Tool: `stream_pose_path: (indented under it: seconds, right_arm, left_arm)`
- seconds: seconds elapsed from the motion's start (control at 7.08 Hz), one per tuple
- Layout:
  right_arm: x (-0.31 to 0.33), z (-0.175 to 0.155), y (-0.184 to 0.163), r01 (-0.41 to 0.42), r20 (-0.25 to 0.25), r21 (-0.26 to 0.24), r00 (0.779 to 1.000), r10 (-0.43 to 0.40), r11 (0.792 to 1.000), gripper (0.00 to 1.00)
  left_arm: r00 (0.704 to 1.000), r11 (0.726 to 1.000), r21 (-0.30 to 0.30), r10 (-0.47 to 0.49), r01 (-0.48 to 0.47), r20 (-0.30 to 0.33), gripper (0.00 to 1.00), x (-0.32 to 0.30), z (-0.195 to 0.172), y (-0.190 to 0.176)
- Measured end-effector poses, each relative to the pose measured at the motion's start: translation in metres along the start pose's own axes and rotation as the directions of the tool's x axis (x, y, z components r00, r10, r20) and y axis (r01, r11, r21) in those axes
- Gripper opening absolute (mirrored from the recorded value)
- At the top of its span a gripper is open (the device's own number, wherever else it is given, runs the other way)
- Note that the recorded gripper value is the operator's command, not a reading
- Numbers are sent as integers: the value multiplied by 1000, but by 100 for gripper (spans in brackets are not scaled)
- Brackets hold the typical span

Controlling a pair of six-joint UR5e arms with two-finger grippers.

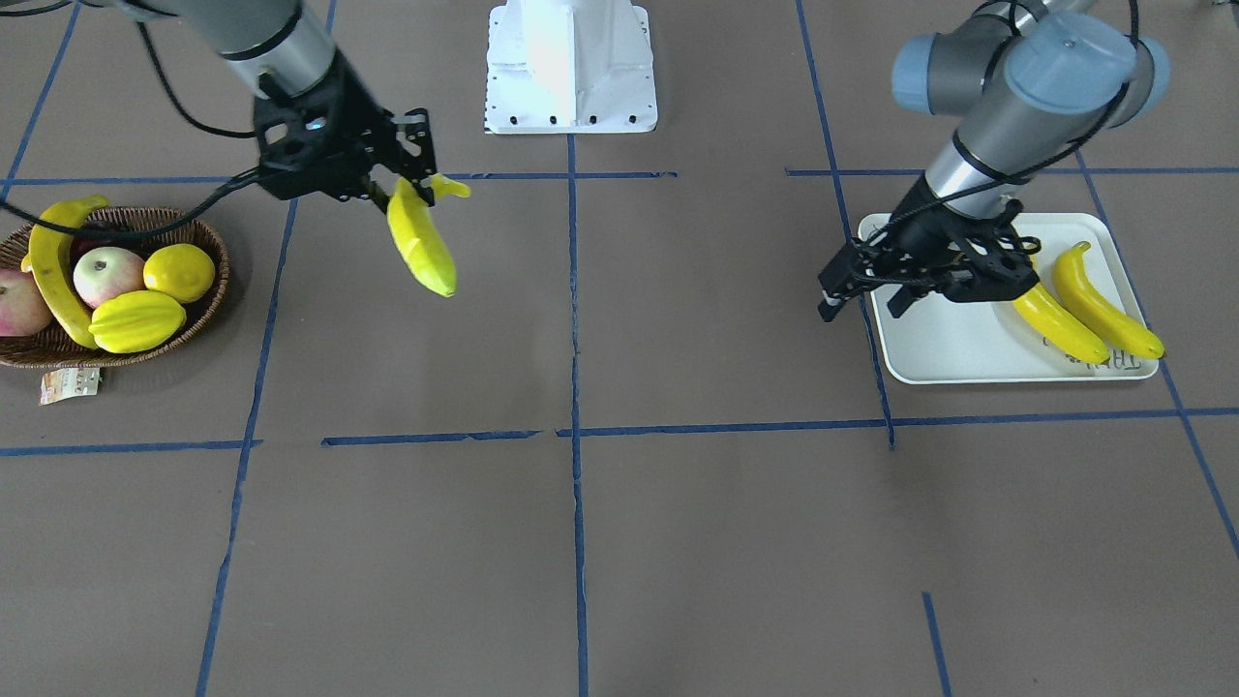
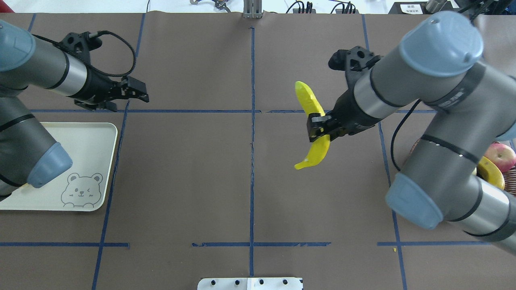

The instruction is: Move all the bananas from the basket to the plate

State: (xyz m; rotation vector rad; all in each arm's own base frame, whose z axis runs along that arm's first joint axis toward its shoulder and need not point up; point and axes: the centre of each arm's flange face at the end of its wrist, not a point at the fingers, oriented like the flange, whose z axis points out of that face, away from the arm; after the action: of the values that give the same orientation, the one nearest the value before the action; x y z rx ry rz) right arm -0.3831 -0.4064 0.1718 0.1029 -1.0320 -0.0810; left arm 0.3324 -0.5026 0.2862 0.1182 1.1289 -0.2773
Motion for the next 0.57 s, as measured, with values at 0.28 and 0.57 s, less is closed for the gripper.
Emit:
stream_pose_path:
  seconds: [0.28,0.57]
  right_arm:
    - [-52,20,22,-40,13,23,999,40,999,1]
    - [-78,29,36,-58,27,27,998,58,998,1]
  left_arm:
    - [964,994,-45,-110,103,-240,99,55,-5,36]
    - [907,980,-114,-196,165,-372,99,78,-2,65]
